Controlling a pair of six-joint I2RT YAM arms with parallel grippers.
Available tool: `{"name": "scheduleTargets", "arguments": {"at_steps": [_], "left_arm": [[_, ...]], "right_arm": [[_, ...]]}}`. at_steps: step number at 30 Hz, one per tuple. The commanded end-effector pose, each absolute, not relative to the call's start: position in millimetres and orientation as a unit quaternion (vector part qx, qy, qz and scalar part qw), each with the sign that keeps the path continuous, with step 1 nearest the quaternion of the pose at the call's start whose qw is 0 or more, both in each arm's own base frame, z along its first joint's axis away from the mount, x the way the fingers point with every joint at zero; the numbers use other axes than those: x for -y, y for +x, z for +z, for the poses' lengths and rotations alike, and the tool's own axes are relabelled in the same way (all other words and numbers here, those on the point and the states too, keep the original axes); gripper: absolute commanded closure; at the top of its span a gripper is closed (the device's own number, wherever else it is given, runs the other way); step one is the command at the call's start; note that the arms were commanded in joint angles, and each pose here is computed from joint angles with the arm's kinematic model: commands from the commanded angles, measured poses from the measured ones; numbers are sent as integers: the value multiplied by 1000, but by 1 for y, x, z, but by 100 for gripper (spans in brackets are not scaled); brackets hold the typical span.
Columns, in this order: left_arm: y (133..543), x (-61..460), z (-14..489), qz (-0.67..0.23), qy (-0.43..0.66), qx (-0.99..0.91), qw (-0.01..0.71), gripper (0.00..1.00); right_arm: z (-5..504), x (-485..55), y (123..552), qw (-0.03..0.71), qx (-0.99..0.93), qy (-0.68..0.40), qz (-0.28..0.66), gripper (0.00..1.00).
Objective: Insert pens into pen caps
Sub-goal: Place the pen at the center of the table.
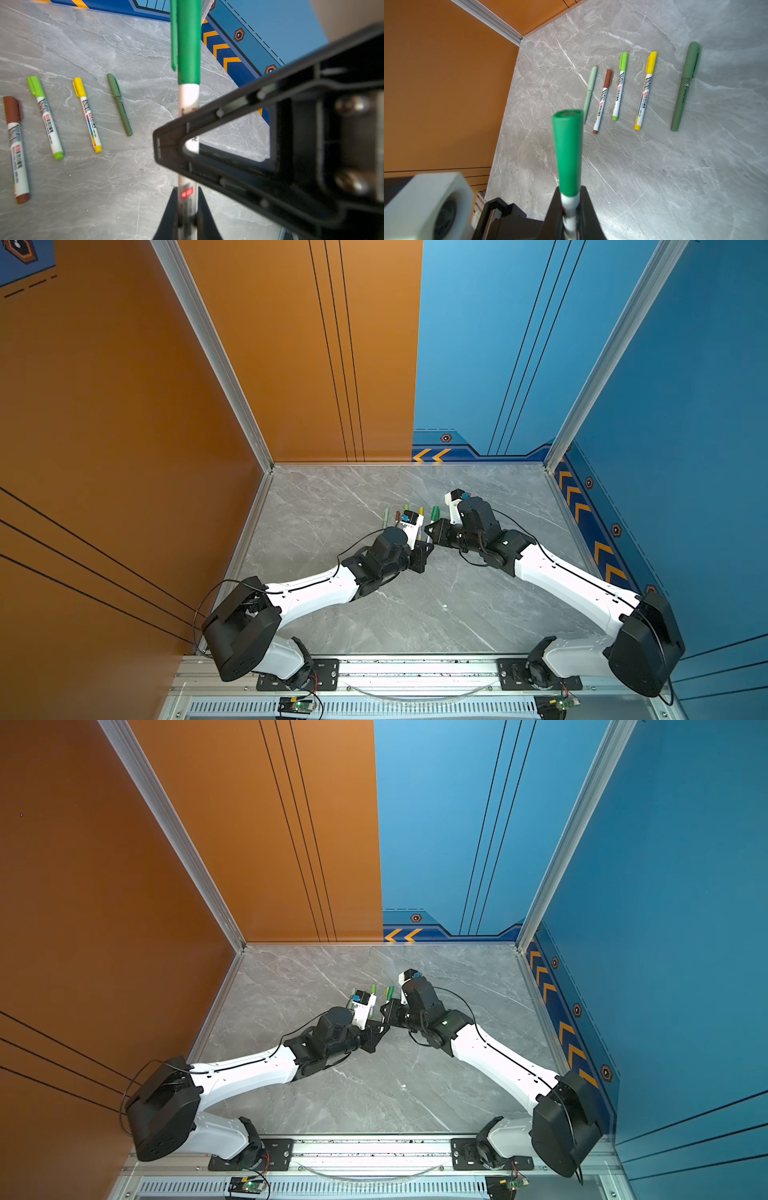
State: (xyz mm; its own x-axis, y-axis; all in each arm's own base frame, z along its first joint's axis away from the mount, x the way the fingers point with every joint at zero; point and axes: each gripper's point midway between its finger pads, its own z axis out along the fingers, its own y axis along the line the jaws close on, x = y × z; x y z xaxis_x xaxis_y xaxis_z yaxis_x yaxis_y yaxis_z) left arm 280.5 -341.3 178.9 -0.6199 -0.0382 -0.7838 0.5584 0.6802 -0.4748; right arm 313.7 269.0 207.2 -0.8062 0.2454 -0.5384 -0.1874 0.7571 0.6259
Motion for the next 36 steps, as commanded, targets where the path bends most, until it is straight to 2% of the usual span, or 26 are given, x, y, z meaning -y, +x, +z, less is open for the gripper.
{"name": "scheduleTargets", "arguments": {"at_steps": [1,3,7,9,11,21,28,36], "left_arm": [[286,347,197,-383,152,-807,424,100],[285,347,195,-384,151,-808,421,98],[280,340,190,-379,154,-810,421,69],[277,334,187,-373,158,-811,421,59],[275,326,183,-362,160,-816,421,54],[271,274,181,-283,170,-832,446,46],[270,246,193,-256,161,-831,468,40],[272,229,195,-246,147,-834,471,39]], "right_arm": [[207,-254,318,324,-888,41,324,99],[205,-245,320,322,-893,53,311,100],[182,-217,330,290,-914,93,270,100],[169,-203,334,271,-922,111,253,100],[156,-189,339,255,-929,127,237,100],[92,-145,384,173,-960,146,163,100],[59,-148,425,139,-973,131,132,99],[20,-158,447,99,-979,129,124,96]]}}
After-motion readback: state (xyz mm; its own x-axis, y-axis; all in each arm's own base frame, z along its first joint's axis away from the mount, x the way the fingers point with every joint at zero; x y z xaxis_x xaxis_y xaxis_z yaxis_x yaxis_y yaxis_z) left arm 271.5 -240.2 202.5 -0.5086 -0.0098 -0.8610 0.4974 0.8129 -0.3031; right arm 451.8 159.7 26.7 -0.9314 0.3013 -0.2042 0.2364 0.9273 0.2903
